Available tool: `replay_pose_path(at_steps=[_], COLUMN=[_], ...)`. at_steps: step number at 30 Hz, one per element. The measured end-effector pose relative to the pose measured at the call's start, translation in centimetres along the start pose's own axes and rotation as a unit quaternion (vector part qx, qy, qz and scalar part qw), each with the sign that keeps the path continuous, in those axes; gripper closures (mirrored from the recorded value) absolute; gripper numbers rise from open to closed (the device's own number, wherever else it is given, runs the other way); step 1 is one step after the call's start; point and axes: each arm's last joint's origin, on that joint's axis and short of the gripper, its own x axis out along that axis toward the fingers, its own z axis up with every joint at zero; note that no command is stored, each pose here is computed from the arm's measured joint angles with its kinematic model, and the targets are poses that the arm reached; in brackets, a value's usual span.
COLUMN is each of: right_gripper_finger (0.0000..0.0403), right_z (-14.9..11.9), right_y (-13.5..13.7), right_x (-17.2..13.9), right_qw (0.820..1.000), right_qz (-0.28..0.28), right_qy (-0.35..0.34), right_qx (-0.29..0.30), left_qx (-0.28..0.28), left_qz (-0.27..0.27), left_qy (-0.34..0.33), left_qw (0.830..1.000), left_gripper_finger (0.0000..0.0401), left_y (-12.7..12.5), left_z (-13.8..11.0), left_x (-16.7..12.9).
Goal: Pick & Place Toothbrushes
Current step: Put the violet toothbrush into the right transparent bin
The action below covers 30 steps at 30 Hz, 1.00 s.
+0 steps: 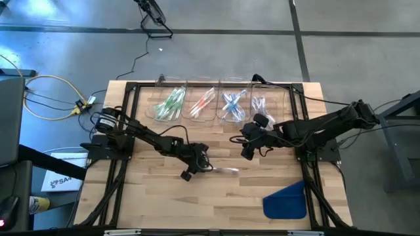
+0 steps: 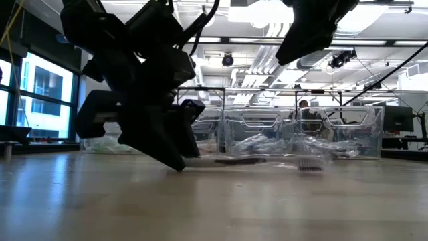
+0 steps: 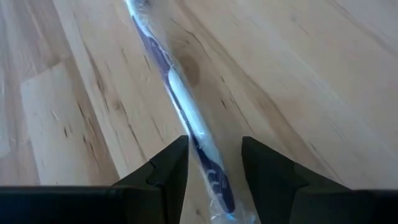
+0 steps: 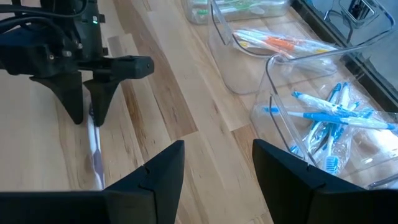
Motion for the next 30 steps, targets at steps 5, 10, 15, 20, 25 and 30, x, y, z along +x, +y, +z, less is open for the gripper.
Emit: replay_pose_path(at_steps=[5, 10, 15, 20, 25, 30], right_gripper_finger=[0.022, 0.022, 0.022, 0.022, 0.022, 0.022], right_z=[0.0, 0.0, 0.0, 0.0, 0.0, -0.14], right_y=[0.0, 0.0, 0.0, 0.0, 0.0, 0.13], right_x=[0.0, 0.0, 0.0, 0.0, 0.0, -0.02], right_qw=[1.0, 1.0, 1.0, 1.0, 1.0, 1.0], right_qz=[0.0, 0.0, 0.0, 0.0, 0.0, 0.022], right_qy=[0.0, 0.0, 0.0, 0.0, 0.0, 0.014], right_qx=[0.001, 0.001, 0.001, 0.001, 0.004, 0.014], left_qx=[-0.011, -0.013, -0.024, -0.024, -0.027, -0.046], left_qz=[0.013, 0.02, 0.028, 0.033, 0.049, 0.061], left_qy=[-0.001, 0.001, 0.004, 0.006, 0.011, 0.013], left_qw=[1.0, 1.0, 0.999, 0.999, 0.998, 0.997], left_gripper_finger=[0.0253, 0.0253, 0.0274, 0.0335, 0.0386, 0.0376], left_y=[0.1, 0.13, 0.15, 0.18, 0.28, 0.37], left_z=[0.06, 0.04, 0.0, -0.02, -0.06, -0.07], left_x=[0.01, 0.05, 0.1, 0.1, 0.1, 0.09])
